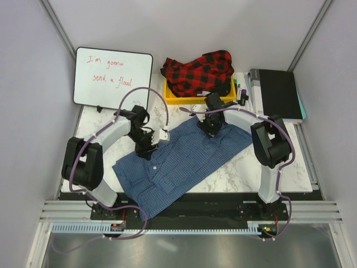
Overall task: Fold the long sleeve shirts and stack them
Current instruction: Fold the shirt
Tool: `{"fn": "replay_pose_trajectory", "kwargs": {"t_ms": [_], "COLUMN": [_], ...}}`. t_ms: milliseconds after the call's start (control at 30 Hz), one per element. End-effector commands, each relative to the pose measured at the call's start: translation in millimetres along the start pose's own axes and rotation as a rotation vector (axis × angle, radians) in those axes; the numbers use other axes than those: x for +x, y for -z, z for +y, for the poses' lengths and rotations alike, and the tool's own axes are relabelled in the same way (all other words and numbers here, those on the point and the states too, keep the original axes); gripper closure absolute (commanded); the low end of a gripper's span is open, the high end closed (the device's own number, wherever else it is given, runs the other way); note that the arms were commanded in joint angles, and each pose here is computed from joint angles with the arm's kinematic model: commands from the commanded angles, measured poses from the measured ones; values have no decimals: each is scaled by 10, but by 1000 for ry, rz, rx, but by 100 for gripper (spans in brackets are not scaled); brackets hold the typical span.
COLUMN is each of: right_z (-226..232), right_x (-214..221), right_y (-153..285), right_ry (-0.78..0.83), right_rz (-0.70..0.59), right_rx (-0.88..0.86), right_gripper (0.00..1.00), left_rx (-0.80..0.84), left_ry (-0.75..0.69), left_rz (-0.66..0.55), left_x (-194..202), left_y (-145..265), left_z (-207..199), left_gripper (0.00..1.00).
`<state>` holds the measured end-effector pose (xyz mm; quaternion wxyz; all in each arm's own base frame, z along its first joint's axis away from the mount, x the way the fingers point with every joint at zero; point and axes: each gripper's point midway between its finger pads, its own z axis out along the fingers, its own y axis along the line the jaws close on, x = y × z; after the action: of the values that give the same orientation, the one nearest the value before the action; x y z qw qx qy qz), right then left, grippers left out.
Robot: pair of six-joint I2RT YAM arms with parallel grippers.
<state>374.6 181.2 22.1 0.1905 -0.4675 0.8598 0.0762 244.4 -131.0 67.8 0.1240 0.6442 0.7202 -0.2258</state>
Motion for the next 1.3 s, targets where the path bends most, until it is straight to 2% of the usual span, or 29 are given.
{"fn": "replay_pose_trajectory", "kwargs": {"t_ms": [0, 133, 233, 400, 467, 500, 567, 600, 767, 833, 933, 1033, 1067, 1100, 1267], "right_z": [-93, -228, -354, -351, -272, -258, -220, -230, -353, -399, -475, -509, -510, -492, -455], "right_x": [-98, -37, -38, 309, 462, 521, 632, 655, 691, 695, 728, 752, 752, 755, 699], "right_y": [90, 448, 852, 1098, 1095, 1087, 1013, 985, 679, 534, 381, 339, 340, 351, 316], "right_ry": [27, -10, -112, -307, -337, -346, -338, -333, -322, -330, -336, -320, -314, -306, -262], "right_rz": [-1, -27, -90, -86, -39, -25, 11, 21, 31, 39, 61, 70, 72, 72, 65], "right_rx": [43, 84, 90, 8, -24, -31, -39, -34, -25, -23, -9, 5, 9, 10, 28], "right_gripper": [55, 50, 47, 48, 49, 50, 51, 51, 54, 55, 57, 58, 58, 58, 58], "left_rx": [6, 86, 134, 208, 229, 243, 267, 278, 317, 331, 369, 317, 305, 226, 76], "left_ry": [-146, -244, -259, -295, -266, -280, -209, -212, -78, -98, -121, -100, -104, -100, -89], "left_rz": [73, 194, 222, 232, 240, 219, 213, 166, 55, 19, -26, -67, -37, -49, 138], "left_x": [-35, -93, -173, -393, -479, -645, -796, -1050, -1737, -1930, -2119, -2067, -1864, -1776, -838], "left_y": [-272, -655, -804, -1004, -1084, -1122, -1208, -1222, -1352, -1419, -1314, -1016, -986, -818, -672], "left_z": [-129, -443, -609, -951, -1064, -1154, -1254, -1314, -1516, -1680, -1888, -1738, -1671, -1458, -874], "left_gripper": [52, 55, 58, 61, 61, 61, 61, 61, 62, 62, 61, 60, 60, 60, 59]}}
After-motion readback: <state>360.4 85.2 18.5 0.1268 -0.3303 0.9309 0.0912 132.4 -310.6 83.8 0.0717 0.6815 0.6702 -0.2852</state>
